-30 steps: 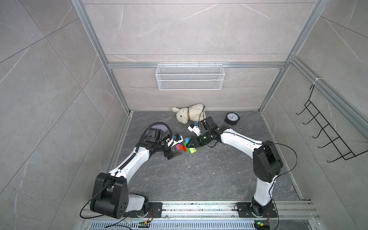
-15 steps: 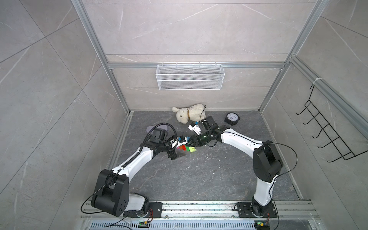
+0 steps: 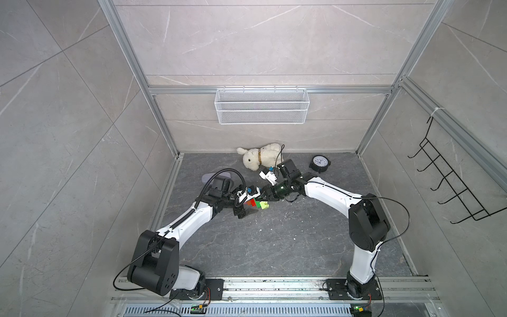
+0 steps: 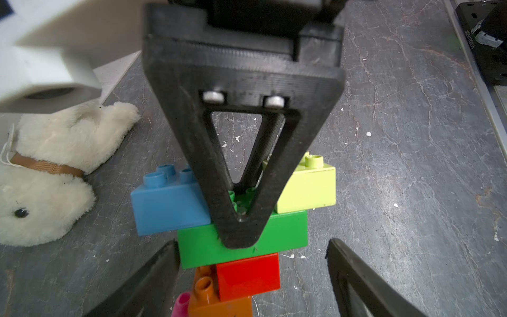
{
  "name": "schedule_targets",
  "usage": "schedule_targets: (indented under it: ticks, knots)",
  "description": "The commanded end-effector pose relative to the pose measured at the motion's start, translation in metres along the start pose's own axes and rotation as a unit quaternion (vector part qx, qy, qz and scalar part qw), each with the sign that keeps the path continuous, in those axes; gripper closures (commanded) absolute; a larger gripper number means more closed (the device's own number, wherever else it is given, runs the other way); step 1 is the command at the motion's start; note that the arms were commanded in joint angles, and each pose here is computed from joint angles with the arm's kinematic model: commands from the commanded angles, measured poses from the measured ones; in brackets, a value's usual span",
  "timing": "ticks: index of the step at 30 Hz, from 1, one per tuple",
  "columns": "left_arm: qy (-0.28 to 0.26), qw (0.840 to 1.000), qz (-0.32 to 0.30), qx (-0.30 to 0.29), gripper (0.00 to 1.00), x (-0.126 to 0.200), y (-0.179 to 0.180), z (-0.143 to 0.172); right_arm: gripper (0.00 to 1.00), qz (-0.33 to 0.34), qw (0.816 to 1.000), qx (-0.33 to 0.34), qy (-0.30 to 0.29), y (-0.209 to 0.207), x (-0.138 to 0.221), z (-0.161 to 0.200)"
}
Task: Assemble the letter y with lego
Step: Place the lego brick at the center of the board.
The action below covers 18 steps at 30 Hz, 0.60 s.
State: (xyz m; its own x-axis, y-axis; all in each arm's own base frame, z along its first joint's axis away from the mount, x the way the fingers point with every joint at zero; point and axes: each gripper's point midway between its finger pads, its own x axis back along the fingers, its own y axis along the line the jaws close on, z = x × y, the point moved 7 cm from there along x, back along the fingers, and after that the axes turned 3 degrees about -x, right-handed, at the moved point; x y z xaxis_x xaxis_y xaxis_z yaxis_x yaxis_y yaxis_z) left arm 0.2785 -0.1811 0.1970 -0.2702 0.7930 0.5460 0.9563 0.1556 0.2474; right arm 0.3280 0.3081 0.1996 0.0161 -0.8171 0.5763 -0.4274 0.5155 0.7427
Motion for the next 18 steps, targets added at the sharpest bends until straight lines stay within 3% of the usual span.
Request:
schedule_targets:
  ticks: [1, 18]
  knots:
    - [-0.013, 1.000, -0.009, -0.002, 0.13, -0.0023, 0.0053, -0.0060, 0.81, -0.019, 1.000, 0.009, -0.012, 0.0115, 0.0101, -0.0025]
    - [-0.016, 1.000, -0.018, 0.007, 0.19, -0.0100, 0.0074, -0.0085, 0.81, -0.026, 1.000, 0.002, -0.014, 0.0107, 0.0106, -0.0018]
